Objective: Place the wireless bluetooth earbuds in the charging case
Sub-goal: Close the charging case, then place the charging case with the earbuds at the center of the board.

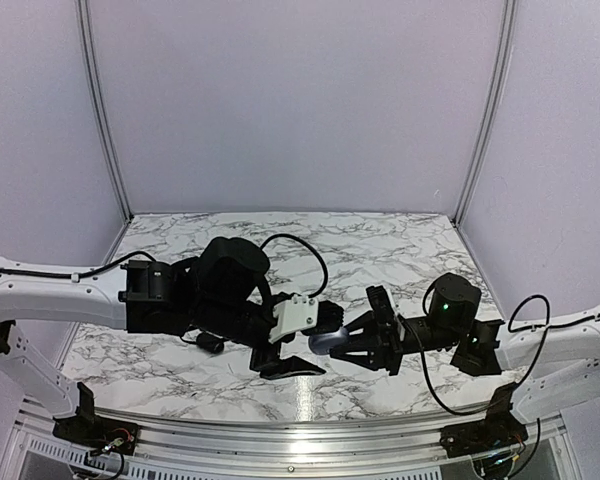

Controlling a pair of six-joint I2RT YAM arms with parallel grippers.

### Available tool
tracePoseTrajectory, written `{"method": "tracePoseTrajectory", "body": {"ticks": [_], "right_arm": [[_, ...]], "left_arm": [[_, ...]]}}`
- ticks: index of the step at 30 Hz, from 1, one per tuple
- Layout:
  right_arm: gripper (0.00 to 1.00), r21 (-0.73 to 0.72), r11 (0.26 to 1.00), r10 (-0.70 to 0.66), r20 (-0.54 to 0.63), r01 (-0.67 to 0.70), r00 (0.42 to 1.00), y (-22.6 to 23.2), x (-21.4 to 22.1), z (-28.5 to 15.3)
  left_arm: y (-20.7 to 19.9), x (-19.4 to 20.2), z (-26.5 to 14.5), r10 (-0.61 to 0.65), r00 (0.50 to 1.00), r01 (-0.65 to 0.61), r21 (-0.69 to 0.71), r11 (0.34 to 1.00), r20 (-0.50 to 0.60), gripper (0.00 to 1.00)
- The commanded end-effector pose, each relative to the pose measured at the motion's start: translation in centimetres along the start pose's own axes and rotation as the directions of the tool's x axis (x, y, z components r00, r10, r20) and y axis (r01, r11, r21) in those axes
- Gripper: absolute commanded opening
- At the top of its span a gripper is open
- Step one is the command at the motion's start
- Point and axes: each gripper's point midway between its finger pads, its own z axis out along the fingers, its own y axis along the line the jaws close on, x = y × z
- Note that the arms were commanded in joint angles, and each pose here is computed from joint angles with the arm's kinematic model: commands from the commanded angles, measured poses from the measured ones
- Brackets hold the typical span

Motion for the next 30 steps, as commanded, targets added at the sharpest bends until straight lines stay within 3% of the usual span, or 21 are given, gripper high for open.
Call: {"method": "tracePoseTrajectory", "body": {"ticks": [1, 5, 9, 11, 12, 15, 19, 22, 25, 30], "right_arm": [[0.00, 0.061, 0.997, 0.053, 0.053, -0.056, 0.997, -2.3, -1.7, 0.0], [0.00, 0.082, 0.992, 0.092, 0.048, -0.096, 0.995, -3.3, -1.3, -0.1], [0.00, 0.131, 0.982, 0.130, 0.036, -0.134, 0.991, -5.0, -0.7, -0.2], [0.00, 0.178, 0.973, 0.149, 0.012, -0.149, 0.989, -6.4, -0.2, -0.2], [0.00, 0.209, 0.966, 0.154, 0.004, -0.151, 0.988, -7.3, -0.2, -0.2], [0.00, 0.292, 0.937, 0.207, -0.020, -0.192, 0.978, -10.6, 0.4, -0.3], [0.00, 0.380, 0.891, 0.280, -0.025, -0.250, 0.960, -15.0, 1.4, -0.3], [0.00, 0.428, 0.852, 0.347, -0.033, -0.301, 0.937, -18.7, 2.6, 0.1], [0.02, 0.443, 0.823, 0.422, -0.056, -0.356, 0.905, -21.5, 5.1, 0.5], [0.04, 0.485, 0.773, 0.495, -0.059, -0.409, 0.867, -25.5, 8.2, 0.1]], "left_arm": [[-0.9, 0.4, -0.6, 0.091, 0.995, -0.092, -0.026, 0.995, -0.033, 0.70], [0.2, 1.0, -0.7, 0.100, 0.993, -0.106, -0.101, 0.989, -0.064, 0.71], [3.6, 1.3, -2.1, 0.045, 0.999, -0.050, -0.282, 0.958, -0.026, 0.78], [6.2, 1.4, -3.9, -0.034, 0.998, 0.052, -0.391, 0.919, 0.054, 0.87], [7.5, 1.3, -5.1, -0.073, 0.990, 0.118, -0.428, 0.896, 0.120, 0.97], [10.2, 1.7, -8.4, -0.170, 0.938, 0.300, -0.460, 0.836, 0.302, 0.99], [13.9, 4.4, -11.4, -0.309, 0.842, 0.526, -0.547, 0.652, 0.442, 0.99], [16.8, 7.8, -13.4, -0.409, 0.777, 0.627, -0.654, 0.424, 0.479, 0.99], [18.1, 10.7, -13.4, -0.501, 0.732, 0.657, -0.673, 0.339, 0.462, 0.99], [18.2, 14.2, -12.7, -0.606, 0.679, 0.678, -0.672, 0.299, 0.415, 0.99]]}}
